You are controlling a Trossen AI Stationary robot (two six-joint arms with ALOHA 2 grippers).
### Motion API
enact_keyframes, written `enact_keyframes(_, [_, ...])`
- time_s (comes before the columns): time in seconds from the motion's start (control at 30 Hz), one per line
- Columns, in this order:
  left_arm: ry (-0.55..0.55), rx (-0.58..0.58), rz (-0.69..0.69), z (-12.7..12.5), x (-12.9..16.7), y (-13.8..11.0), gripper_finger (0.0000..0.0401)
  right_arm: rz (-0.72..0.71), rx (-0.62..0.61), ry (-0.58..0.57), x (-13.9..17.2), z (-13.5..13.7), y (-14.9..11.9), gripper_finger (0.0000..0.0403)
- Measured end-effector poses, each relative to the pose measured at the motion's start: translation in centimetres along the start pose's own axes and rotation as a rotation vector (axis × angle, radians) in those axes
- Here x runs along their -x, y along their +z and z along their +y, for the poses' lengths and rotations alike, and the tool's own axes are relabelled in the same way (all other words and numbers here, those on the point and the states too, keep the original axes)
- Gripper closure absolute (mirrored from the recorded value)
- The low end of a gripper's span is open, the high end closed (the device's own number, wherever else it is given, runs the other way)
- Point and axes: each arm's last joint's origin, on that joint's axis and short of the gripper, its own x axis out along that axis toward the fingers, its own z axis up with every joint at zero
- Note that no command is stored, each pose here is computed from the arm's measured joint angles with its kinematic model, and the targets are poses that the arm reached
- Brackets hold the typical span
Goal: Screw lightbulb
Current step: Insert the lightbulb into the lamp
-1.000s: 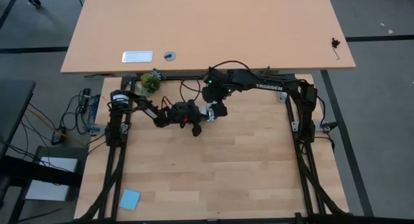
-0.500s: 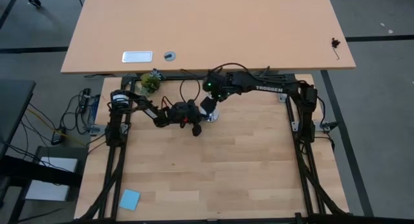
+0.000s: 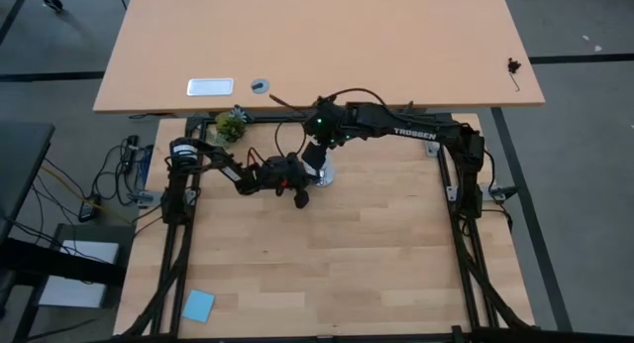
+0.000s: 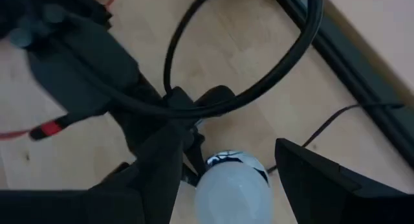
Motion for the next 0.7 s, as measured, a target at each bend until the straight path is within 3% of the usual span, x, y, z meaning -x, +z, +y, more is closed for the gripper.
enact_keyframes(0.13, [0.000,0.000,-0.003,0.0,0.0,0.1,0.0395,0.002,0.128,0.006,2.1,0.4,0.9,0.0161])
enact_keyframes(0.23, [-0.001,-0.001,-0.008,0.0,0.1,0.2,0.0394,0.027,0.232,0.014,3.2,1.2,0.9,0.0198])
enact_keyframes(0.43, [-0.002,-0.001,-0.009,-0.1,0.1,0.3,0.0394,0.078,0.305,0.039,3.6,2.9,0.0,0.0374])
enact_keyframes(0.47, [-0.002,-0.001,-0.009,-0.1,0.1,0.3,0.0394,0.095,0.312,0.040,3.7,3.1,-0.2,0.0386])
enact_keyframes(0.7, [-0.003,-0.001,-0.010,-0.1,0.1,0.4,0.0394,0.135,0.328,-0.038,4.0,4.3,-1.1,0.0397])
